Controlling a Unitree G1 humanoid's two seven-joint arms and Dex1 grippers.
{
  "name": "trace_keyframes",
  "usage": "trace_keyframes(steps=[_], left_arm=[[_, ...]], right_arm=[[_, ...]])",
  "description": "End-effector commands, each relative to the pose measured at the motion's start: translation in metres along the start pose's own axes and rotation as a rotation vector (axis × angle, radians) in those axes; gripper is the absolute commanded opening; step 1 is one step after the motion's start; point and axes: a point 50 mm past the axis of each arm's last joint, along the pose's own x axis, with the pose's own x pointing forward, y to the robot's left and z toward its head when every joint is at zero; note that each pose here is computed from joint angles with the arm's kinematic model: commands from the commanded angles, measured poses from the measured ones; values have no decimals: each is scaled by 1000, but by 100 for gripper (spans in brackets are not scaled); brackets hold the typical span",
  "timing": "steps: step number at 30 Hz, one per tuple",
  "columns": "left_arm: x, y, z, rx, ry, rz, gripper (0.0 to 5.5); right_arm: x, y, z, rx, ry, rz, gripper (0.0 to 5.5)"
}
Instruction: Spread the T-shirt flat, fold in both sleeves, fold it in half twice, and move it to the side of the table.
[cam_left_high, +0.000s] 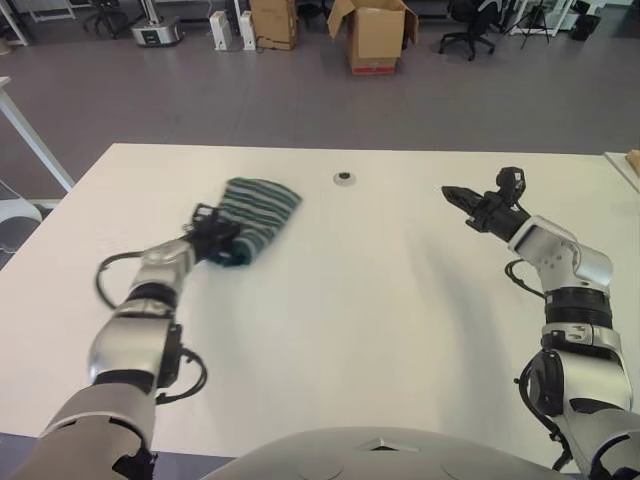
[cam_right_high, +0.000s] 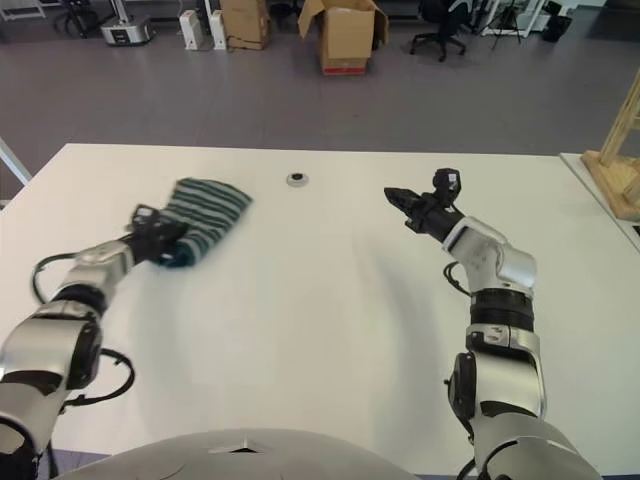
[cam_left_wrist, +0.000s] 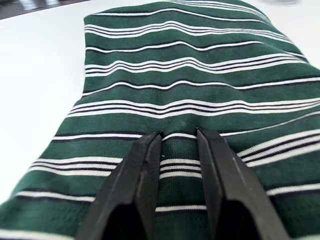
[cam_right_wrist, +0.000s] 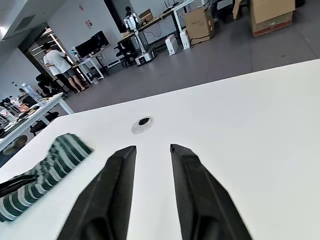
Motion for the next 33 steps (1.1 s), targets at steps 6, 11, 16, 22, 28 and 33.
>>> trace_keyframes(steps=[6, 11, 16, 22, 28, 33], left_arm=[[10, -31, 98, -113, -626, -61, 129], [28, -140, 105, -325, -682, -277, 129], [32, -168, 67, -541, -569, -250, 129], [29, -175, 55, -529, -517, -257, 129], [29, -174, 53, -486, -503, -207, 129], [29, -173, 56, -615, -506, -226, 129]], right_arm=[[-3, 21, 16, -28, -207, -24, 127], [-5, 39, -12, -47, -297, -117, 127], [-7, 37, -31, -113, -339, -262, 127], [2, 35, -43, -250, -334, -373, 127], [7, 38, -57, -259, -340, -417, 127], [5, 34, -63, -294, -327, -450, 127]])
